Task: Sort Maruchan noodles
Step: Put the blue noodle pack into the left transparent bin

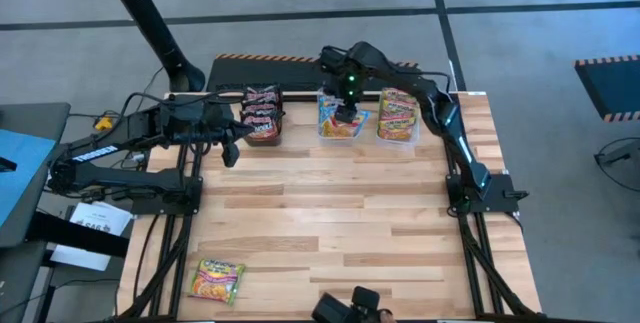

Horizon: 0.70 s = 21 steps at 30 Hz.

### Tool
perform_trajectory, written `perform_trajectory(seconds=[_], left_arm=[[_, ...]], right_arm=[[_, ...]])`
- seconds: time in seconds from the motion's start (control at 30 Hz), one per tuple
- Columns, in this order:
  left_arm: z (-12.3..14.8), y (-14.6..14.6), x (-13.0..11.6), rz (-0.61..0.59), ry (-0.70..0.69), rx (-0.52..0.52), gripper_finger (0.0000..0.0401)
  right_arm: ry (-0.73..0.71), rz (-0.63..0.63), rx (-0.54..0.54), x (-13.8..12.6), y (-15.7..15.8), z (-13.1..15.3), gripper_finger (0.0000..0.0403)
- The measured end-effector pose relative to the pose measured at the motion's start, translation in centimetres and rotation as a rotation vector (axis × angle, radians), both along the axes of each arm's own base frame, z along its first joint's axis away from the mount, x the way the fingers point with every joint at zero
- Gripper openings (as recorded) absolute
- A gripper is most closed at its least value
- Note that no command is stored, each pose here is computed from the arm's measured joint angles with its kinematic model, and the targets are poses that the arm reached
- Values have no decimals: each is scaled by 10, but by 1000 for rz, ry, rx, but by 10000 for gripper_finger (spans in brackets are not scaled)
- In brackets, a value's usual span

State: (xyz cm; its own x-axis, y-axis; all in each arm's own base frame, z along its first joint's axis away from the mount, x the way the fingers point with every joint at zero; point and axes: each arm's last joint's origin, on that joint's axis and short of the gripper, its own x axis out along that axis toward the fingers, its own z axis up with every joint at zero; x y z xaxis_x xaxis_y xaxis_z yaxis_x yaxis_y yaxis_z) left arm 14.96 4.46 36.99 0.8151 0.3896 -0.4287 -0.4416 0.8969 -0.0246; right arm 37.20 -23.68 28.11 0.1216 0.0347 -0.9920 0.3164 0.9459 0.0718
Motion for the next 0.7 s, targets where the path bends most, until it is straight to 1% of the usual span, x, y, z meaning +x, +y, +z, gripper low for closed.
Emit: perform_trajectory(seconds=[0.23,0.3,0.37,0.47,0.7], left_arm=[[0,0,0,0,0,0,0],[0,0,0,0,0,0,0],[0,0,0,0,-1,0,0],[0,0,0,0,-1,0,0],[0,0,0,-4,2,9,0]], right_arm=[[65,-3,39,5,-1,-19,244],[65,5,39,8,2,-21,237],[67,9,42,8,3,-21,222],[64,18,45,10,6,-21,180],[62,65,41,13,12,-20,40]])
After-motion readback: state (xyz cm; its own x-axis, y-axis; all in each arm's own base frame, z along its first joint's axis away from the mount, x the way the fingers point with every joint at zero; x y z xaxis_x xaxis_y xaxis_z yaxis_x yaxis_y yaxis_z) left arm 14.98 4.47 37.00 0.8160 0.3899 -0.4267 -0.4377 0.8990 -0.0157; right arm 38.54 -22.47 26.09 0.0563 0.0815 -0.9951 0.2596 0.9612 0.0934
